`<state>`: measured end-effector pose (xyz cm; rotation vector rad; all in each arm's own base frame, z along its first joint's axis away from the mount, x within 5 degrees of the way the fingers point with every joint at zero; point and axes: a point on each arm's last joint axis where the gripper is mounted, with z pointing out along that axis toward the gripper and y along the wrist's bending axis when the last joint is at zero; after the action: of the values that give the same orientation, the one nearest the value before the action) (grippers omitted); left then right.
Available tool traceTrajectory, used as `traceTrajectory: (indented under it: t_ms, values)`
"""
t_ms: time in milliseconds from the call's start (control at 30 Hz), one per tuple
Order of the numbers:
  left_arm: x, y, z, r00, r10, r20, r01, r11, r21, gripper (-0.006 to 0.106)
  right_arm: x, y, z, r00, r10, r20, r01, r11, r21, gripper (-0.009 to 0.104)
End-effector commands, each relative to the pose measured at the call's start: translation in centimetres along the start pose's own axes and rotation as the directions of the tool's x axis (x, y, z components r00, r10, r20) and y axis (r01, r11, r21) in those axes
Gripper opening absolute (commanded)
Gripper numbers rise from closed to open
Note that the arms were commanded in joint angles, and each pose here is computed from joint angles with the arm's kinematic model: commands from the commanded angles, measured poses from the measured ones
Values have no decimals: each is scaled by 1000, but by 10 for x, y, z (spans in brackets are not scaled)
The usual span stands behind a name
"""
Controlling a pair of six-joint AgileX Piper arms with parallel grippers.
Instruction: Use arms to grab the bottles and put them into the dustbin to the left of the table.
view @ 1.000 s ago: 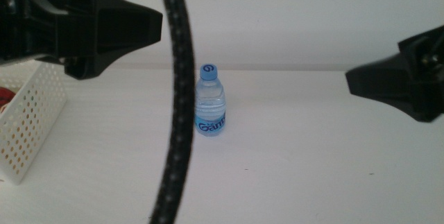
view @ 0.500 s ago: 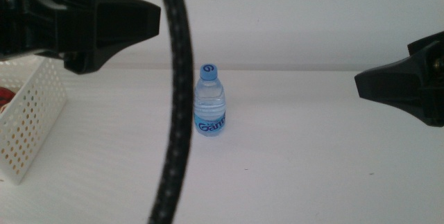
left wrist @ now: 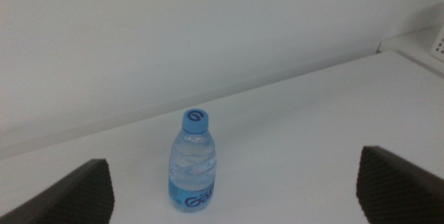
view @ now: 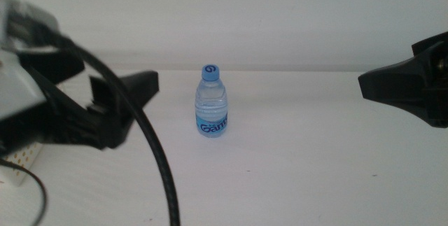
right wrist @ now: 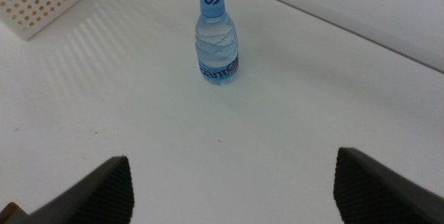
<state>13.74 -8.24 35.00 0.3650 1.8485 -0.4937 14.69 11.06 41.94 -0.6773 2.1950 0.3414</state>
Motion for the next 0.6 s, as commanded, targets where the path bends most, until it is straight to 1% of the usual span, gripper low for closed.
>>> traceTrajectory:
  t_ms: [0, 133, 267, 400, 467, 567]
  values:
    - [10, 0, 5, 998, -26, 66, 25, 1000, 16, 94, -1, 0, -3, 1000, -17, 12, 17, 1000, 5, 77]
    - [36, 4, 13, 998, -40, 52, 39, 999, 11, 94, -1, 0, -3, 1000, -17, 12, 17, 1000, 5, 77]
    - [64, 9, 19, 996, -77, 48, 77, 997, 6, 94, -1, 0, -3, 1000, -17, 12, 17, 1000, 5, 77]
    - [89, 16, 30, 995, -93, 40, 93, 995, -19, 94, -1, 0, -3, 1000, -17, 12, 17, 1000, 5, 77]
    - [97, 20, 37, 996, -84, 40, 85, 996, -34, 94, -1, 0, -3, 1000, -17, 12, 17, 1000, 5, 77]
    - [103, 22, 46, 1000, -19, 22, 20, 999, -46, 94, -1, 0, -3, 1000, -17, 13, 17, 1000, 5, 77]
